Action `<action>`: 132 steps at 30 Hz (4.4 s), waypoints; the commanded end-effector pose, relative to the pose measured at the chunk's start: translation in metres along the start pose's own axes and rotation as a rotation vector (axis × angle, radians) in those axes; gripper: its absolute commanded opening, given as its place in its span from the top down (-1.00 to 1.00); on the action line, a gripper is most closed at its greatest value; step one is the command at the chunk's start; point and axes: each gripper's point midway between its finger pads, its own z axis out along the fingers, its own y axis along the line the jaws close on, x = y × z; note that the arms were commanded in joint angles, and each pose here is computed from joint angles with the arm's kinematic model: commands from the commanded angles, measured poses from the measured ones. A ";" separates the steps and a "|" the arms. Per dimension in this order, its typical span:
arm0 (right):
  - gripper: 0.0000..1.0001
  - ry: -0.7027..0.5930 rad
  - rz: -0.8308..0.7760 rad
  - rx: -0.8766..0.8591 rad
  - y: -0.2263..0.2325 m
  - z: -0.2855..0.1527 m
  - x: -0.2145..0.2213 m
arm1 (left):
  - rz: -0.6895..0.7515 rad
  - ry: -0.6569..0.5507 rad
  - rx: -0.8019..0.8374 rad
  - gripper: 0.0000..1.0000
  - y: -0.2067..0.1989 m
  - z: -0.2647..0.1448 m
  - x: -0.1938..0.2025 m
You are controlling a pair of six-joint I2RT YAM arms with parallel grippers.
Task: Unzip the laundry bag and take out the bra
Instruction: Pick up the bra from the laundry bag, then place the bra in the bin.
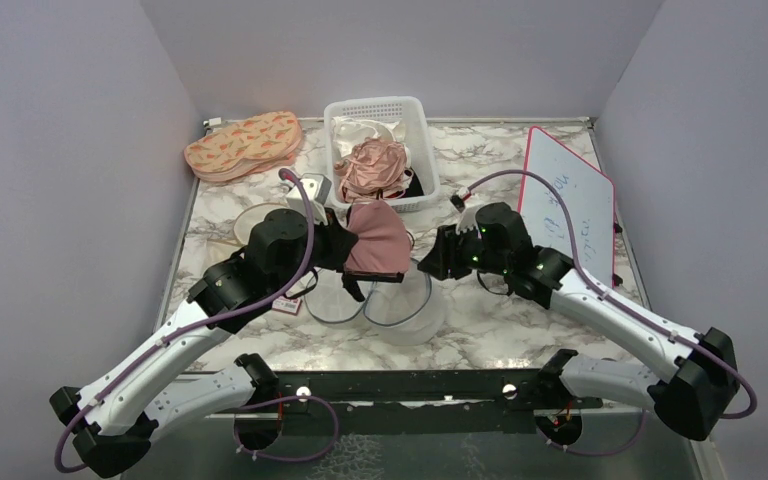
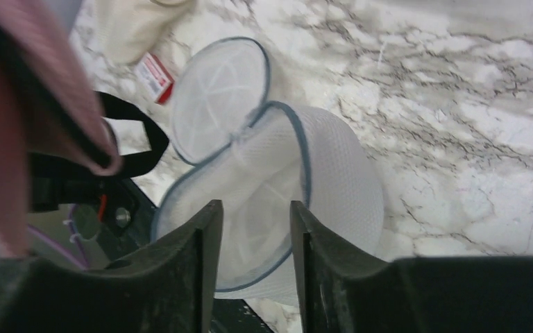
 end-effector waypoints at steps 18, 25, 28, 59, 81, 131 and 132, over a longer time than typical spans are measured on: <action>0.11 -0.152 -0.008 -0.518 0.116 -0.044 -0.070 | -0.182 -0.078 -0.066 1.00 0.009 0.004 -0.005; 0.08 -0.204 0.042 -0.482 0.110 -0.050 -0.073 | -0.202 -0.095 -0.074 1.00 0.012 0.001 -0.006; 0.07 -0.228 0.050 -0.498 0.112 -0.057 -0.074 | -0.224 -0.106 -0.081 1.00 0.014 -0.001 -0.006; 0.91 -0.188 0.071 -0.686 0.146 -0.018 -0.104 | -0.227 -0.176 -0.159 0.88 0.026 0.002 -0.022; 0.98 -0.620 -0.019 -0.666 0.165 -0.026 -0.341 | -0.169 -0.374 -0.293 -0.59 0.069 -0.072 -0.056; 0.98 -0.796 -0.045 -0.695 0.097 0.005 -0.442 | -0.085 -0.269 -0.317 -0.66 0.067 -0.018 -0.028; 0.98 -0.810 -0.053 -0.709 0.104 -0.003 -0.446 | -0.085 -0.269 -0.316 -0.66 0.067 -0.018 -0.028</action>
